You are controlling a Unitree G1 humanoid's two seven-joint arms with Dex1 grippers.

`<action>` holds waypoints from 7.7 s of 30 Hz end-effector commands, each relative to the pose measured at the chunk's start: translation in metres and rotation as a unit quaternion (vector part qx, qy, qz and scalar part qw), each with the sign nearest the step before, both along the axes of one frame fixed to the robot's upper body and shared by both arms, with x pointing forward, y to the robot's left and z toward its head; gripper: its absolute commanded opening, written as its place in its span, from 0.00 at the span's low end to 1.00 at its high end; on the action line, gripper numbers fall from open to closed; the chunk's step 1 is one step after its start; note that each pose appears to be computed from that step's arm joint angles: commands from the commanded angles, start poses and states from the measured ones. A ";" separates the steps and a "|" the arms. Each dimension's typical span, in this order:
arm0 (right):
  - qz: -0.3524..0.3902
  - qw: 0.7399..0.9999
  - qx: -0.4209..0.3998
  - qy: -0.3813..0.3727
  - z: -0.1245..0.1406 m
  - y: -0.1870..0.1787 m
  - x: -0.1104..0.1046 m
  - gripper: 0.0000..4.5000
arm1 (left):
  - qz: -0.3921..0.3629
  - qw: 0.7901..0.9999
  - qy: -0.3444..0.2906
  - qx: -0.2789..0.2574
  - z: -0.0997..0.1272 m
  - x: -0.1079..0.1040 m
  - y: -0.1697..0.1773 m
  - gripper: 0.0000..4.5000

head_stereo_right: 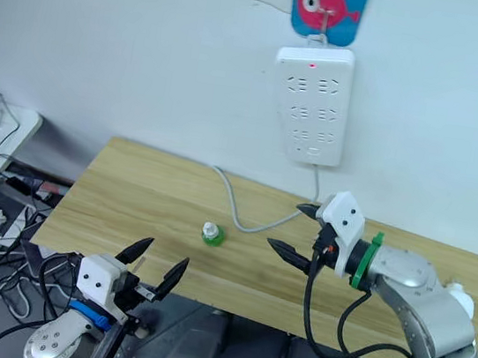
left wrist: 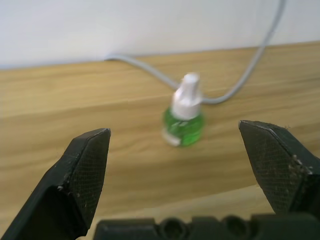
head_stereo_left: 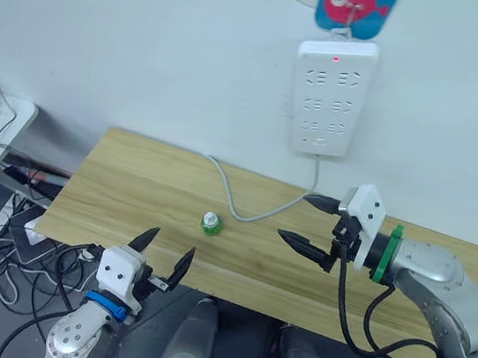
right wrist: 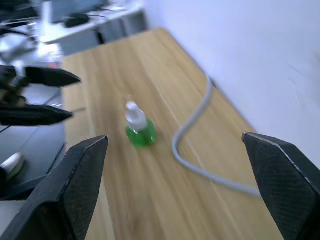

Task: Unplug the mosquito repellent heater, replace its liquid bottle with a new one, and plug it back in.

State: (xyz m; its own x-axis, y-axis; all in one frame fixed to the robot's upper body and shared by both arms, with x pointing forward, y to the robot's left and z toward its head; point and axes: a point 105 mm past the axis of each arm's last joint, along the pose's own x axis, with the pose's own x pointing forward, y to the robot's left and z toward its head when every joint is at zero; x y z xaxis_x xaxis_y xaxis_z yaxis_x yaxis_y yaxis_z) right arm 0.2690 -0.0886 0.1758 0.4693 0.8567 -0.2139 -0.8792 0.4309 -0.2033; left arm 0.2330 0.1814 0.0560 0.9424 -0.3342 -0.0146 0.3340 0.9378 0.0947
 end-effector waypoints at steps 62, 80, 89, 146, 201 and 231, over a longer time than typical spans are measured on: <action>-0.110 0.990 0.074 -0.050 -0.005 0.035 -0.003 1.00 | -0.360 0.933 0.010 0.027 0.072 0.079 -0.137 0.50; -0.191 0.976 0.098 -0.046 -0.018 0.041 0.010 0.92 | -0.403 0.914 0.005 0.043 0.079 0.076 -0.155 0.50; -0.189 0.976 0.096 -0.039 -0.025 0.037 0.009 0.24 | -0.403 0.914 0.005 0.042 0.079 0.074 -0.156 0.50; -0.168 0.980 0.085 -0.070 -0.011 0.028 -0.020 0.86 | -0.590 0.797 -0.059 0.114 0.073 0.070 -0.155 0.50; -0.064 0.994 0.055 -0.073 -0.002 0.038 -0.025 0.99 | -0.621 0.771 -0.066 0.126 0.073 0.058 -0.145 0.50; -0.012 0.994 0.107 -0.021 0.014 0.027 -0.054 0.99 | -0.621 0.770 -0.066 0.129 0.072 0.056 -0.140 0.50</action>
